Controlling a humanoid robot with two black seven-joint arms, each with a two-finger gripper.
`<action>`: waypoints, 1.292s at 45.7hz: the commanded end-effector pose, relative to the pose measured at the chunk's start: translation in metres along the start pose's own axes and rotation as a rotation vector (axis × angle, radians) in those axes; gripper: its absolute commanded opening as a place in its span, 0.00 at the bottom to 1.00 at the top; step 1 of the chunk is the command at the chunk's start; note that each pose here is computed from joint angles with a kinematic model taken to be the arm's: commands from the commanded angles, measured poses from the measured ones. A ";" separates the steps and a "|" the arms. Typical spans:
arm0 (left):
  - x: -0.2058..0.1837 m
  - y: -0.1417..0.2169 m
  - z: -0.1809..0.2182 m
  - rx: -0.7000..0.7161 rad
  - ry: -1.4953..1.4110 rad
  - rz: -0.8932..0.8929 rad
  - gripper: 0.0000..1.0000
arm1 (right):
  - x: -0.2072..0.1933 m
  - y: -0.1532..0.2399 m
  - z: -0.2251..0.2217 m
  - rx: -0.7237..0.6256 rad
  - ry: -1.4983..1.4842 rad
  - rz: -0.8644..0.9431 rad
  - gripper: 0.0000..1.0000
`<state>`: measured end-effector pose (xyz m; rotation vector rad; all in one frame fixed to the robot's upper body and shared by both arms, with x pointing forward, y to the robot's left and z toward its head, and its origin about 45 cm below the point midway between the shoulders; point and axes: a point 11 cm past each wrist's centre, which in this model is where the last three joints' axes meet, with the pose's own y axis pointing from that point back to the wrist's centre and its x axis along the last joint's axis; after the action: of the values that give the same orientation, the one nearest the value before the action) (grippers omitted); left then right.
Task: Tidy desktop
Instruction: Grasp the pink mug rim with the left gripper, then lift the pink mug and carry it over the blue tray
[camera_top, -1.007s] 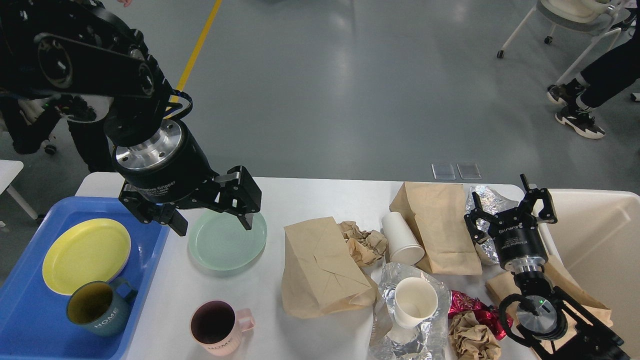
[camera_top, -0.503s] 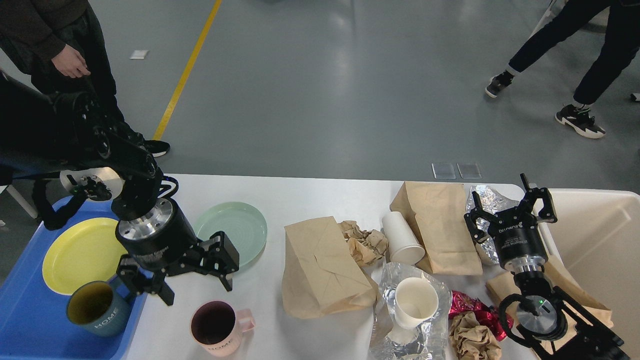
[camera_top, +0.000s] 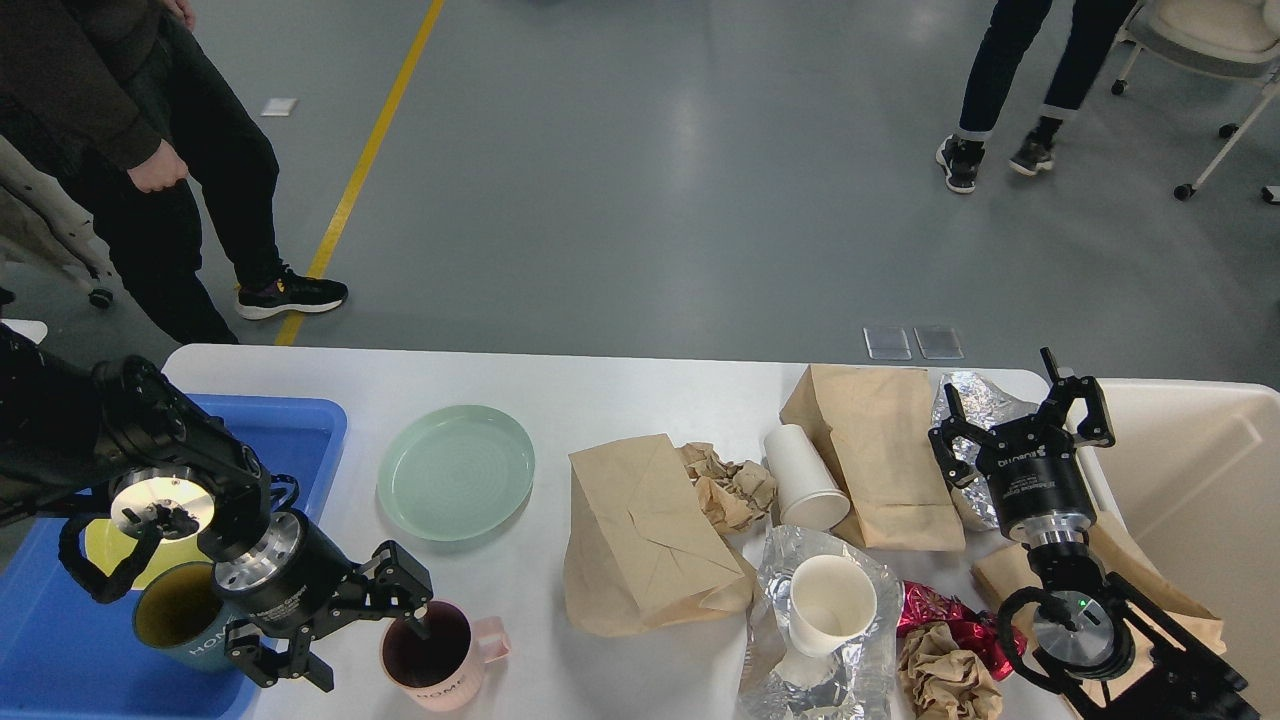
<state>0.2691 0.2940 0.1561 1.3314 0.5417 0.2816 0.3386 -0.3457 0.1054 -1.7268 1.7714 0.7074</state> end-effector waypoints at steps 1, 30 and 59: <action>0.002 -0.005 -0.005 0.014 -0.004 0.029 0.92 | 0.000 0.000 0.000 0.000 0.000 0.000 1.00; -0.008 -0.033 0.004 0.032 -0.064 0.074 0.57 | 0.000 0.000 0.000 0.000 0.000 0.000 1.00; -0.013 -0.055 -0.002 0.096 -0.073 0.128 0.00 | 0.000 0.000 0.001 0.000 -0.001 0.000 1.00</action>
<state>0.2528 0.2731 0.1052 1.4286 0.4054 0.3182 0.3385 -0.3451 0.1051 -1.7261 1.7707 0.7088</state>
